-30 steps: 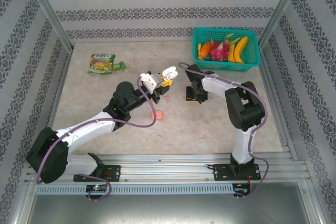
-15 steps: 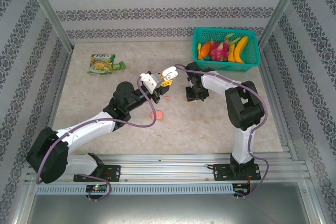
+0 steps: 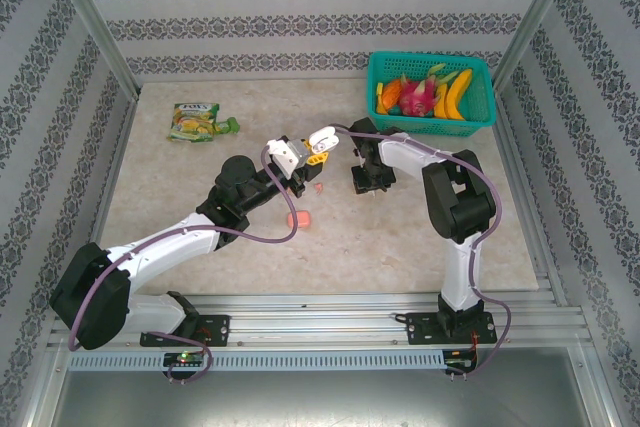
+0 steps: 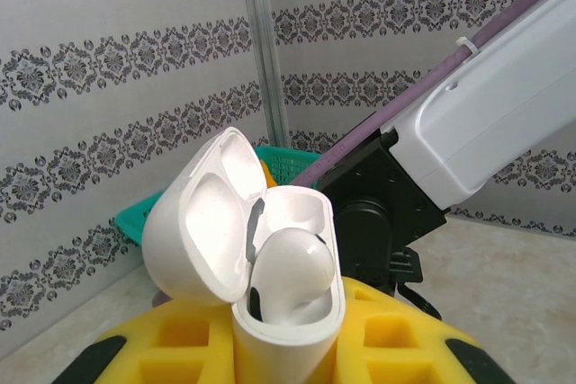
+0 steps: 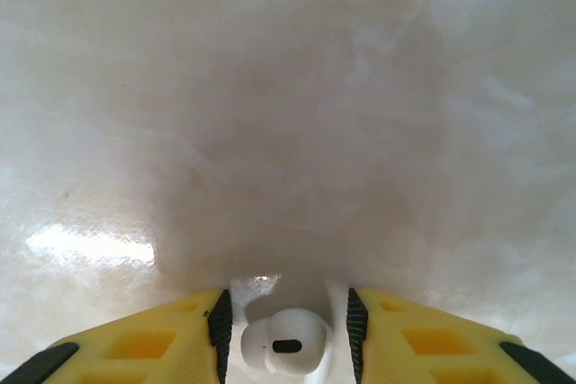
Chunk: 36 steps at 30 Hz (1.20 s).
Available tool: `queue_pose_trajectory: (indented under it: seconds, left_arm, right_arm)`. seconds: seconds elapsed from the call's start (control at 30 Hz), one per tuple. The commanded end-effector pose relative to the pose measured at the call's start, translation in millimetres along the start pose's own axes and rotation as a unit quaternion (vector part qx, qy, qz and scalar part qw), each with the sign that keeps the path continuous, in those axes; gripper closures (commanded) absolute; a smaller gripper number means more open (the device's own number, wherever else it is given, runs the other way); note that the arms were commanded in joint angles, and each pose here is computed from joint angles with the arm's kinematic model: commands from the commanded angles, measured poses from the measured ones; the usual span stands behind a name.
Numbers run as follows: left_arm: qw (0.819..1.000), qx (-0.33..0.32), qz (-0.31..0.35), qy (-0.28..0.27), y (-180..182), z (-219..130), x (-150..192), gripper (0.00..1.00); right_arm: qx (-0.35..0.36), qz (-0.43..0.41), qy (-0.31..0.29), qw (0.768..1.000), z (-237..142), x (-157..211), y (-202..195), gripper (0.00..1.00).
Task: Insert wireless bluetooth earbuds into charging case
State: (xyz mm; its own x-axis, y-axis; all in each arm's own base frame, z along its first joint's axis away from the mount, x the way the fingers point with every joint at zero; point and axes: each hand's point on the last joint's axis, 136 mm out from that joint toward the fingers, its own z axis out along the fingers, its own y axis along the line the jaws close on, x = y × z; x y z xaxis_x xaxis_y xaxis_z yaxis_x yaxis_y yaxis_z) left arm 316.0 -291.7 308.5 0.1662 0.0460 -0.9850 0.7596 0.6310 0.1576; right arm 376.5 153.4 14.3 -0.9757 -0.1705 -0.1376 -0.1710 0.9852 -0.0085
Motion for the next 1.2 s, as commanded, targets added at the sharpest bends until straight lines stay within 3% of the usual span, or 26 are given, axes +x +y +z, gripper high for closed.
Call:
queue_pose_trajectory:
  seconds: [0.0,1.17]
  left_arm:
    - [0.999,-0.004,0.004,-0.031,7,0,-25,1.0]
    - [0.999,-0.001,-0.002,-0.032,6,1,-28,1.0]
  right_arm:
    - [0.021,-0.008,0.009,1.0,6,0,-5,0.61]
    - [0.002,-0.006,0.013,1.0,-1,14,-2,0.62]
